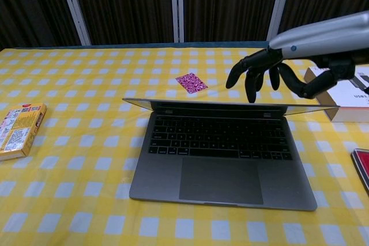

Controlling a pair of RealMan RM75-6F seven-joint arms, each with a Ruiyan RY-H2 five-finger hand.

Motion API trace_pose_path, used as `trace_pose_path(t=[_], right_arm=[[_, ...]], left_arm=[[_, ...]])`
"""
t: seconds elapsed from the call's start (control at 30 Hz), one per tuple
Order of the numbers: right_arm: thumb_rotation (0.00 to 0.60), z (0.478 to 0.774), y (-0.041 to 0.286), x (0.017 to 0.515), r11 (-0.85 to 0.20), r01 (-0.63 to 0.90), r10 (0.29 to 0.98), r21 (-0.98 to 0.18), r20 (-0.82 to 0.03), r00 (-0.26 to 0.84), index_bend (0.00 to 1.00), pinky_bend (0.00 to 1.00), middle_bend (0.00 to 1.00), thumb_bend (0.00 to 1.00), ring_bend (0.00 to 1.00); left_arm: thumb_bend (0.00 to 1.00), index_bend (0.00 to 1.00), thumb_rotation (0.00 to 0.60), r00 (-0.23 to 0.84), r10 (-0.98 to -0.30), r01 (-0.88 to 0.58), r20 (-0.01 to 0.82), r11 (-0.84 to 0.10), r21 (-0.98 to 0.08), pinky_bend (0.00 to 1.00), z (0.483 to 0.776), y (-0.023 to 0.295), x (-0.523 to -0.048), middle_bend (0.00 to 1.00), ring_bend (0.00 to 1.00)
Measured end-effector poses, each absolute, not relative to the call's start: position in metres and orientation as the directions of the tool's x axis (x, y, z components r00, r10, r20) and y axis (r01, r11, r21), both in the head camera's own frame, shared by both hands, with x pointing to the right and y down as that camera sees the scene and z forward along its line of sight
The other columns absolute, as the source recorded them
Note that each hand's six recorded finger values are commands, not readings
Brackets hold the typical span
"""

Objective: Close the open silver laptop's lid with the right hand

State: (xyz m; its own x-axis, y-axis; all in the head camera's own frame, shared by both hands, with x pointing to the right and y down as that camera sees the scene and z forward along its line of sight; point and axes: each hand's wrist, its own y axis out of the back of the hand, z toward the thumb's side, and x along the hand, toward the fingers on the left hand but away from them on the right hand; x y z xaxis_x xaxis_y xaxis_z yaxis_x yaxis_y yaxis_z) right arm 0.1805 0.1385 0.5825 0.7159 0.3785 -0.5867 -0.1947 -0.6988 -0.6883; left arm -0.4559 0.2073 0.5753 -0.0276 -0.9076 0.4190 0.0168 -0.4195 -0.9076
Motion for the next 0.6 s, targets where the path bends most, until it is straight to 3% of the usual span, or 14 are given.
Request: trace_pose_path(t=[0.3, 0.6], right_arm=[[0.600, 0.612, 0.163, 0.195, -0.570, -0.335, 0.335, -0.750, -0.585, 0.739, 0.20, 0.36, 0.33, 1.00, 0.29], [0.600, 0.638, 0.182, 0.211, -0.539, -0.383, 0.311, -0.750, -0.600, 0.737, 0.20, 0.36, 0.33, 1.00, 0.29]], left_arm=[[0.00, 0.00, 0.600, -0.028, -0.905, 0.024, 0.424, -0.425, -0.905, 0.00, 0.578, 0.208, -0.455, 0.00, 0.00], [0.00, 0.00, 0.600, -0.032, -0.904, 0.023, 0.426, -0.427, -0.904, 0.00, 0.578, 0.208, -0.456, 0.00, 0.00]])
